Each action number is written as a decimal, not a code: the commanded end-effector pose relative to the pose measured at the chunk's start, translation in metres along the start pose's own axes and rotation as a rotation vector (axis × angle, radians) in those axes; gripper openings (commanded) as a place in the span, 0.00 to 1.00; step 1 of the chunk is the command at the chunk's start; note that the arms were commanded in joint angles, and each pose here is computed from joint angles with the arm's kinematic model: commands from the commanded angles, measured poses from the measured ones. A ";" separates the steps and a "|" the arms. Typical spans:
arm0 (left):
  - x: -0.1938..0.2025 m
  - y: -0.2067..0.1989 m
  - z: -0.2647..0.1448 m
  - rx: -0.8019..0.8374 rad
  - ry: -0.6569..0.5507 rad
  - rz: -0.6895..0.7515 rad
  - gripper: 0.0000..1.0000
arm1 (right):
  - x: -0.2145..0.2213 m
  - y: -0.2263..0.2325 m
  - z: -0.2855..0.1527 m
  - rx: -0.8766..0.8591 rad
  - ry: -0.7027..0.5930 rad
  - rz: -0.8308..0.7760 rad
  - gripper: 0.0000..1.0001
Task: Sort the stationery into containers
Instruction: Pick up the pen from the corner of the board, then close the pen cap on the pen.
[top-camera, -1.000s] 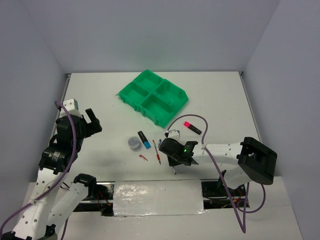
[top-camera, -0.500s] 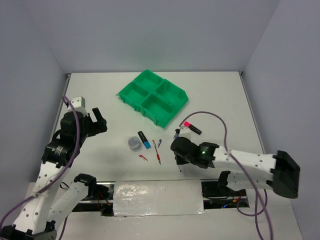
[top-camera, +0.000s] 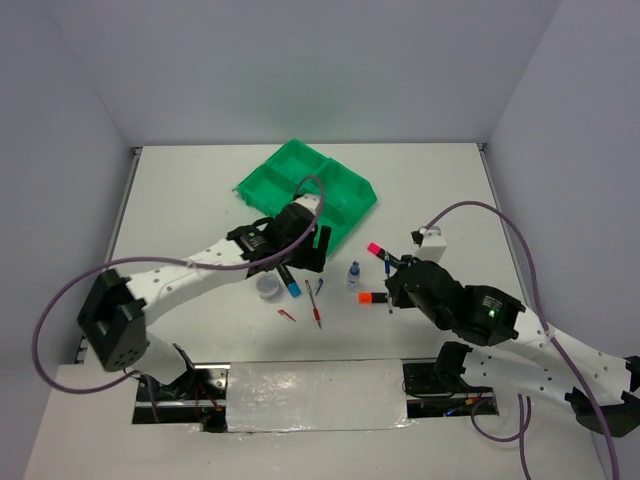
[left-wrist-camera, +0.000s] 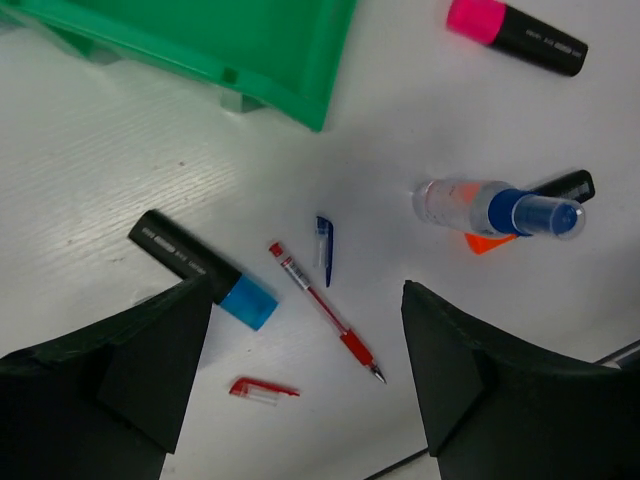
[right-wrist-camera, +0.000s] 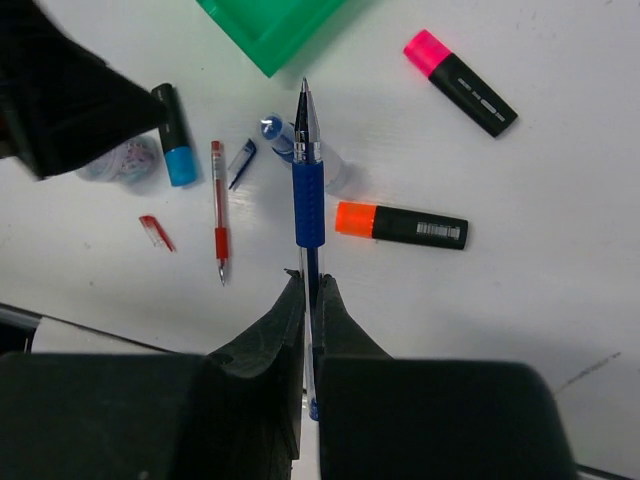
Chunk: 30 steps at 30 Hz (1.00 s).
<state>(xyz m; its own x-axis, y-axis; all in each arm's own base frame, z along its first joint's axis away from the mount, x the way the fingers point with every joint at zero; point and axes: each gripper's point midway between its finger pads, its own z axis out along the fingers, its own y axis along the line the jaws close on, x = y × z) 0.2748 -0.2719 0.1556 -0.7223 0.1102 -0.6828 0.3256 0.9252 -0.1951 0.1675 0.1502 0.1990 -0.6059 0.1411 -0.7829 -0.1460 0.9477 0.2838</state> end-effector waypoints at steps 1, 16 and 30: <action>-0.007 -0.024 0.024 0.061 0.023 0.057 0.86 | -0.009 -0.013 -0.017 0.001 -0.026 -0.009 0.00; 0.061 -0.024 0.089 0.018 0.240 0.165 0.59 | -0.001 -0.013 -0.018 -0.027 -0.007 -0.040 0.00; 0.089 -0.015 0.109 -0.010 0.315 0.190 0.48 | 0.006 -0.003 -0.009 -0.048 0.025 -0.070 0.00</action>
<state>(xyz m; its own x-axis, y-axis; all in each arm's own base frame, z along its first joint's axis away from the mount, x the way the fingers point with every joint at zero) 0.2709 -0.3076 0.0212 -0.8139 0.3664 -0.4508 0.4417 0.8944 -0.0706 0.1539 0.1419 0.1902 -0.6339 0.0457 -0.7721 -0.2164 0.9479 0.2338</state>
